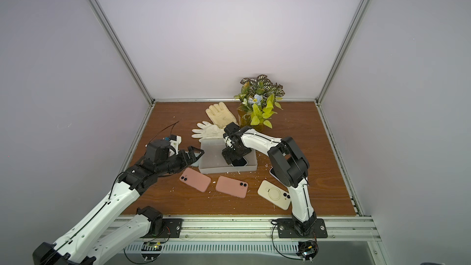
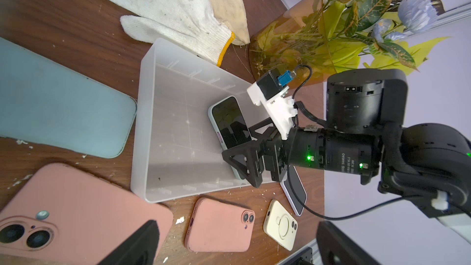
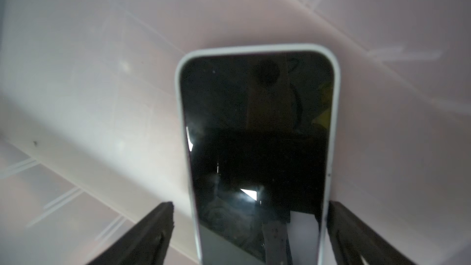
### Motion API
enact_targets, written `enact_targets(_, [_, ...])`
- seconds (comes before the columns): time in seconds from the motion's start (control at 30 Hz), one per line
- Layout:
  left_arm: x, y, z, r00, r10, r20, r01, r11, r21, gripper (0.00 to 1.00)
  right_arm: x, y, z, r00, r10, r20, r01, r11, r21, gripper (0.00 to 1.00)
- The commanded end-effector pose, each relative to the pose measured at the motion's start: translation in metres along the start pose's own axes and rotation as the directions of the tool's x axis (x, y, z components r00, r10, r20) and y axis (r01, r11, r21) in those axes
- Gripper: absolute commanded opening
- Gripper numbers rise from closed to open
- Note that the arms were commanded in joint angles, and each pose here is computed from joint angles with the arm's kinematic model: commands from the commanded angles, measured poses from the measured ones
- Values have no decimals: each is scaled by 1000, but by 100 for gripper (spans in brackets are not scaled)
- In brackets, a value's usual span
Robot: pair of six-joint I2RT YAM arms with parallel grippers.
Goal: Take the phone out of the storage box
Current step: Pick up the phone from the storage box.
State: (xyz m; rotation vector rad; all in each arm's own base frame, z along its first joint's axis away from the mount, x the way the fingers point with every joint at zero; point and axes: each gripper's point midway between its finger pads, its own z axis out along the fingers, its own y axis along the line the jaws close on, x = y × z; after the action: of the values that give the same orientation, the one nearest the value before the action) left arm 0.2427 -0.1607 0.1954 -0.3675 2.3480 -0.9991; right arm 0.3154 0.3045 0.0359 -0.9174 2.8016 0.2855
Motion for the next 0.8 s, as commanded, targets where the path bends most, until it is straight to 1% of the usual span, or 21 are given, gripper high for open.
enact_targets(0.0, [0,9,-2,1000,5,6,-5,1000,-25,99,7,18,7,999,-37,-38,33,994,-104,99])
enact_targets(0.07, [2,9,-1,1000,3,1,-3,1000,-21,99,9,19,10,998,-37,-47,32,993,-111,99])
enact_targets(0.17, [1,10,-1,1000,7,-1,-7,1000,-27,99,11,11,15,998,-32,-59,28,997,-71,99])
enact_targets(0.37, [0,9,-2,1000,16,-5,-16,999,-31,99,15,-9,20,997,-21,-78,25,998,57,99])
enact_targets(0.47, [0,9,-3,1000,17,-3,-17,999,-30,99,17,-16,22,996,-16,-86,25,995,99,99])
enact_targets(0.77, [-1,8,-6,1000,21,-3,-21,999,-33,99,17,-18,23,996,-22,-88,32,994,106,99])
